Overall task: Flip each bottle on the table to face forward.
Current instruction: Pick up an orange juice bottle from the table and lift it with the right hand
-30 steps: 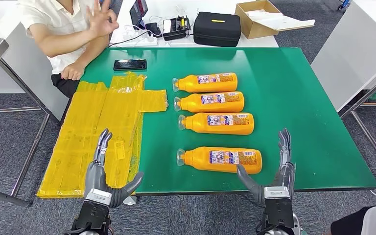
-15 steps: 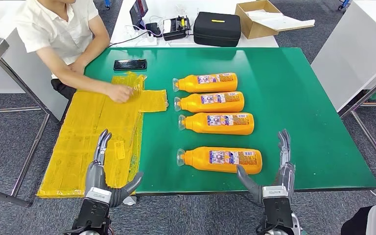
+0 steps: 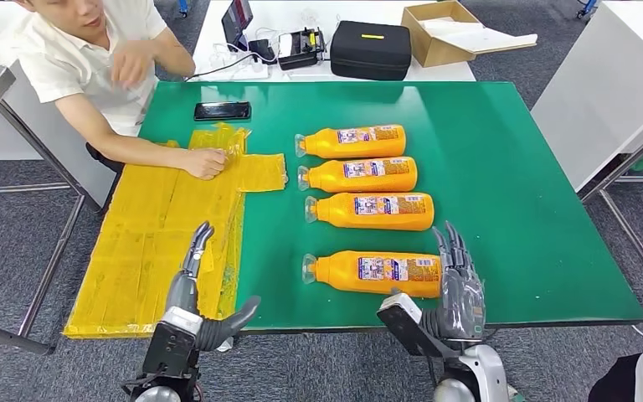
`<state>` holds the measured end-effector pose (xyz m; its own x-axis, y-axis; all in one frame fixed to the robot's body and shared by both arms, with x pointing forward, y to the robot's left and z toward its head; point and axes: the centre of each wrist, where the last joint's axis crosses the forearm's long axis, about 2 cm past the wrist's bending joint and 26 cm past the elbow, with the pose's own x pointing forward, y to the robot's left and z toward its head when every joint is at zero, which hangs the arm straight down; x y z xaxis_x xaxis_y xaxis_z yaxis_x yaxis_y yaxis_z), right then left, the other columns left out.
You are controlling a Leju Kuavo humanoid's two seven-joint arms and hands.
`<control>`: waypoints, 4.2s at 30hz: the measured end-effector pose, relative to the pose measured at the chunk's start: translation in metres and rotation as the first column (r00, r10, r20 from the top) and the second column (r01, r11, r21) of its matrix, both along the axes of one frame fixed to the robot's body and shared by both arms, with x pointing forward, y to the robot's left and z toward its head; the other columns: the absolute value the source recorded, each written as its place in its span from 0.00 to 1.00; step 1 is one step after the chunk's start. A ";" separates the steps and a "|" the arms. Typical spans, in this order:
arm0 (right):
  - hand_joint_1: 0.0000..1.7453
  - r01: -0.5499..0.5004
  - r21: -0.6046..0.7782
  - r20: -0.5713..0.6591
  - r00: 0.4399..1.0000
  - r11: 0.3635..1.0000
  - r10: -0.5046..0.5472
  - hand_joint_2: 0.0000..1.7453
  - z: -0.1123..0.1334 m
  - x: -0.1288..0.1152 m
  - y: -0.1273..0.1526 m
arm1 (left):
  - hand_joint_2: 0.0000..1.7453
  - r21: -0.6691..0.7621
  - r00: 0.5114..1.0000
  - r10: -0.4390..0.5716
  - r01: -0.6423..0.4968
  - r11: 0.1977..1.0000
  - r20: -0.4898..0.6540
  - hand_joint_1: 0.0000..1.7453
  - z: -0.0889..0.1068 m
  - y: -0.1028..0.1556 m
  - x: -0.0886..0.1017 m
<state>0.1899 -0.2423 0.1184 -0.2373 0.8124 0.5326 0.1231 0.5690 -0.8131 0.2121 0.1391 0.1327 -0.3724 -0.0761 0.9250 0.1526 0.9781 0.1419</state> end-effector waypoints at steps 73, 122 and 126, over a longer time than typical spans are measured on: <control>0.00 -0.243 -0.585 -0.448 0.892 0.774 -0.058 1.00 -0.043 0.037 -0.068 | 1.00 0.035 0.992 -0.095 0.098 0.995 -0.082 0.00 -0.005 -0.012 0.004; 1.00 -0.243 -0.541 -0.531 0.841 0.806 -0.103 1.00 -0.054 0.050 -0.085 | 1.00 0.042 0.994 -0.089 0.092 0.995 -0.070 0.00 -0.003 -0.012 0.004; 1.00 -0.256 -0.446 -0.582 0.811 0.858 -0.060 1.00 -0.056 0.047 -0.093 | 1.00 0.039 0.993 -0.097 0.099 0.994 -0.066 0.00 -0.003 -0.012 0.004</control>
<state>0.2364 -0.3358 0.0625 -0.1207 0.9830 0.1381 -0.4736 0.0652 -0.8783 0.2160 0.1272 0.1295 -0.3198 -0.0813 0.9440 0.2574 0.9514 0.1691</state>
